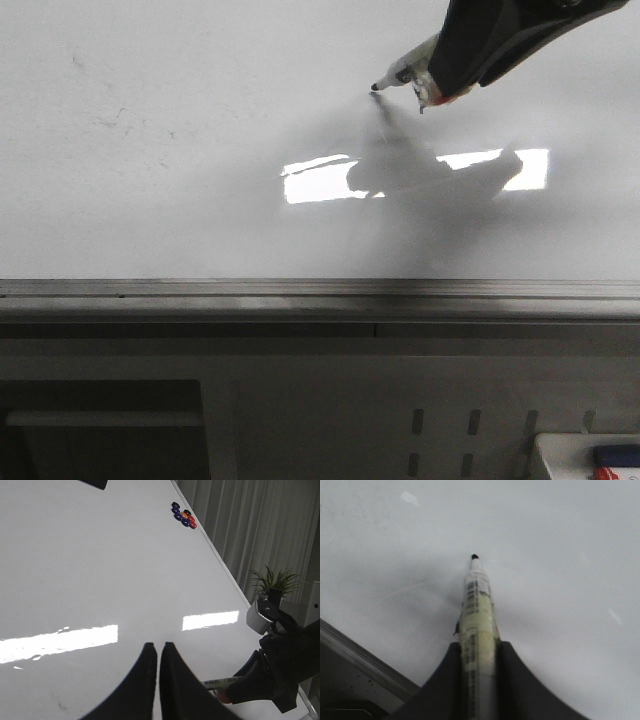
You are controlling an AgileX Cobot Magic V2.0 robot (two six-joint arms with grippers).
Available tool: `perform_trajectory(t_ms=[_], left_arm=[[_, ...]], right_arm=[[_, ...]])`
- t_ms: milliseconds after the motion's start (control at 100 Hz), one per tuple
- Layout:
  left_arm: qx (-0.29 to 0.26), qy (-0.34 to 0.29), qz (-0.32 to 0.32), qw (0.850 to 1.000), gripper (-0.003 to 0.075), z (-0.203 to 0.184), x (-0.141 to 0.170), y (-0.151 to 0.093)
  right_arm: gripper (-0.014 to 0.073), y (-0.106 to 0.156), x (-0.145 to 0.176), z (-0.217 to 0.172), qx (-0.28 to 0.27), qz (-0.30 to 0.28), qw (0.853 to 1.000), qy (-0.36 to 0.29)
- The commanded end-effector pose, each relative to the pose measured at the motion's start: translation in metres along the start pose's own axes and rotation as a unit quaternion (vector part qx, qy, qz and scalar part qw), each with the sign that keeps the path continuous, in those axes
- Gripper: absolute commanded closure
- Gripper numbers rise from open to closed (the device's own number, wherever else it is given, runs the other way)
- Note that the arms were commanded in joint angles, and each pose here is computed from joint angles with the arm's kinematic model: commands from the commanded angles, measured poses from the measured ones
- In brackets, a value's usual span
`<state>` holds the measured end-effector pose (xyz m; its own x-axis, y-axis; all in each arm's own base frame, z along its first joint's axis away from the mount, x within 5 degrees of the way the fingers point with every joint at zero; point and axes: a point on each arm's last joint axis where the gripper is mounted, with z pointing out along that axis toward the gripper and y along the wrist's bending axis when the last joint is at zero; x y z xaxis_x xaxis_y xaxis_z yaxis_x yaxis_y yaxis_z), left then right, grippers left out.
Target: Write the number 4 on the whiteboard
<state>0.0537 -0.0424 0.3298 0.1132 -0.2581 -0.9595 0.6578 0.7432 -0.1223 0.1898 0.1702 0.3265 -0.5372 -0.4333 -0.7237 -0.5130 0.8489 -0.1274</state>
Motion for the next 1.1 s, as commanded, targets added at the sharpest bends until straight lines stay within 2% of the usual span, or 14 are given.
perform_trajectory(t_ms=[0, 270, 520, 670, 900, 1090], left_arm=[[-0.013, -0.021, -0.005, 1.000, 0.0741, 0.002, -0.010, 0.002], [-0.013, -0.021, -0.005, 1.000, 0.0741, 0.002, -0.010, 0.002], [-0.013, -0.021, -0.005, 1.000, 0.0741, 0.002, -0.010, 0.002], [-0.013, -0.021, -0.005, 1.000, 0.0741, 0.002, -0.010, 0.002], [-0.013, -0.021, -0.005, 1.000, 0.0741, 0.002, -0.010, 0.002], [-0.013, -0.021, -0.005, 1.000, 0.0741, 0.002, -0.010, 0.002]], right_arm=[[0.0667, -0.007, -0.015, -0.011, 0.004, 0.003, 0.999, -0.048], [0.0667, -0.038, -0.016, -0.004, 0.029, 0.079, 0.995, -0.044], [0.0667, -0.037, -0.015, -0.004, 0.022, 0.088, 0.995, -0.042], [0.0667, -0.029, -0.012, 0.002, -0.003, 0.110, 0.994, -0.020], [0.0667, 0.007, -0.003, 0.032, -0.049, 0.079, 0.995, 0.047], [0.0667, 0.014, -0.001, 0.044, -0.054, 0.073, 0.994, 0.062]])
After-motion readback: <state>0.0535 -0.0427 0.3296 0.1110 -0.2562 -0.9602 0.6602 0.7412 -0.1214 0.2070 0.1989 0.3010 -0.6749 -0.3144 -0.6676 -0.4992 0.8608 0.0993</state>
